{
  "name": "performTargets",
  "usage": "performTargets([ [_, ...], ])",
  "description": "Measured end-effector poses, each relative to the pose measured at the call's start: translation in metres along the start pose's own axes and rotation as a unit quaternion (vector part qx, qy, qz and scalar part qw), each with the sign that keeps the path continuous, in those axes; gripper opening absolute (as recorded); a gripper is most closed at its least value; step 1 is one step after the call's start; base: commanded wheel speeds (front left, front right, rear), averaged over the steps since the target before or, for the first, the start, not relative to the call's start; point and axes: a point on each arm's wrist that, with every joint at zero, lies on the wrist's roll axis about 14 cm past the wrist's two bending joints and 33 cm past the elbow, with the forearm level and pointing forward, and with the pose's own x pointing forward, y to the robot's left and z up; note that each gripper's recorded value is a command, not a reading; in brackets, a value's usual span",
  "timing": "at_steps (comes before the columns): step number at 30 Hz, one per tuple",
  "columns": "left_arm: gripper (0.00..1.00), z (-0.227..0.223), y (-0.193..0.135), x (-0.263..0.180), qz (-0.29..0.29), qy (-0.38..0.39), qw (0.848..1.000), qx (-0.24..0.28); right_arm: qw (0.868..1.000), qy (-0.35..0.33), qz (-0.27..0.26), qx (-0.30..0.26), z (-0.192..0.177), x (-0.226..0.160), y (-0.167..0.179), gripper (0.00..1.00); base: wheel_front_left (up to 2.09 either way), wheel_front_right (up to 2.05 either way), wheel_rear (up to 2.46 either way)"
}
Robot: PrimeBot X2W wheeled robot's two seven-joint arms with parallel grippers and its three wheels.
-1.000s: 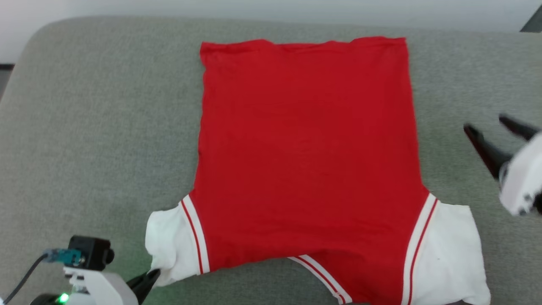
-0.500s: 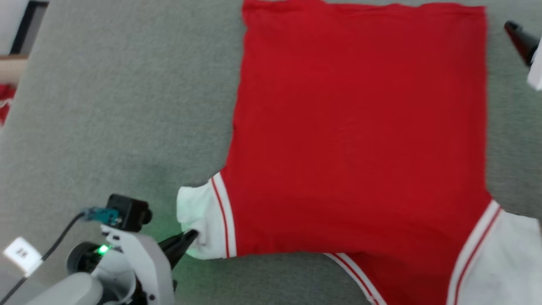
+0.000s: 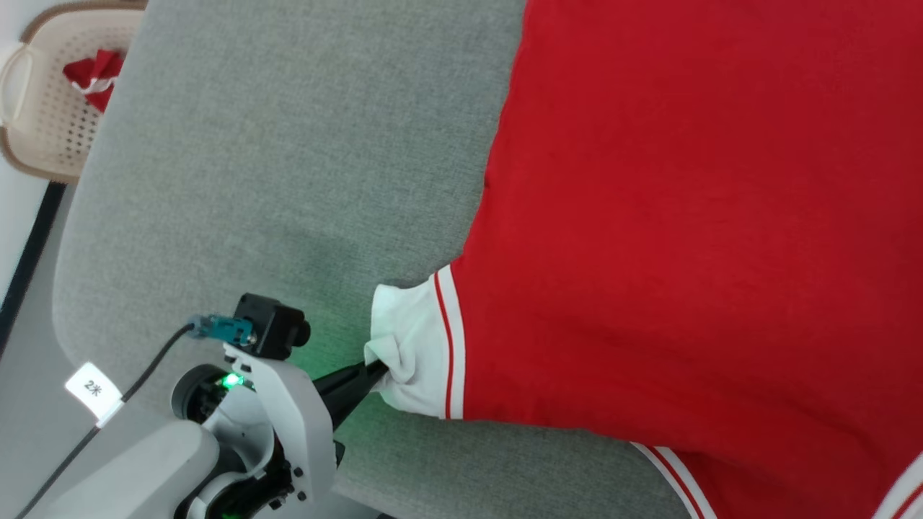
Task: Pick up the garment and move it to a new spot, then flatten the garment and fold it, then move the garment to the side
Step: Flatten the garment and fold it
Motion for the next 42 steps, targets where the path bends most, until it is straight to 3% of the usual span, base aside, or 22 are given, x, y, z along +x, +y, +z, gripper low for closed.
performTargets([
  [1, 0.00, -0.001, 0.002, 0.000, 0.003, 0.002, 1.000, -0.002, 1.000, 0.014, 0.001, 0.005, -0.003, 0.004, 0.001, 1.00, 0.00, 0.00, 0.00],
  [2, 0.00, -0.003, 0.004, 0.000, 0.005, 0.003, 1.000, -0.004, 1.000, 0.027, 0.001, 0.004, -0.004, 0.007, 0.002, 0.42, 0.00, 0.00, 0.00],
  [3, 0.00, -0.003, 0.006, 0.001, 0.008, 0.004, 1.000, -0.006, 0.999, 0.040, -0.003, -0.002, -0.007, 0.009, 0.003, 0.00, 0.00, 0.00, 0.00],
  [11, 0.00, -0.003, 0.013, 0.003, 0.013, 0.004, 1.000, -0.007, 0.998, 0.051, -0.029, -0.026, -0.009, 0.006, -0.005, 0.00, 0.00, 0.00, 0.00],
  [17, 0.00, 0.002, 0.017, 0.001, 0.020, 0.000, 1.000, -0.003, 0.994, 0.069, -0.041, -0.077, -0.022, -0.015, 0.000, 0.00, 0.00, 0.00, 0.00],
  [23, 0.00, 0.007, 0.013, -0.002, 0.017, -0.002, 1.000, 0.011, 0.992, 0.055, -0.021, -0.108, -0.047, -0.044, 0.002, 0.00, 0.00, 0.00, 0.00],
  [32, 0.00, 0.016, -0.004, -0.012, 0.004, -0.021, 0.999, 0.025, 0.993, 0.060, 0.011, -0.105, -0.125, -0.109, -0.020, 0.00, 0.00, 0.00, 0.00],
  [42, 0.00, 0.024, -0.032, -0.021, -0.029, -0.040, 0.998, 0.046, 0.997, 0.081, 0.010, -0.015, -0.236, -0.176, -0.035, 0.00, 0.00, 0.00, 0.00],
])
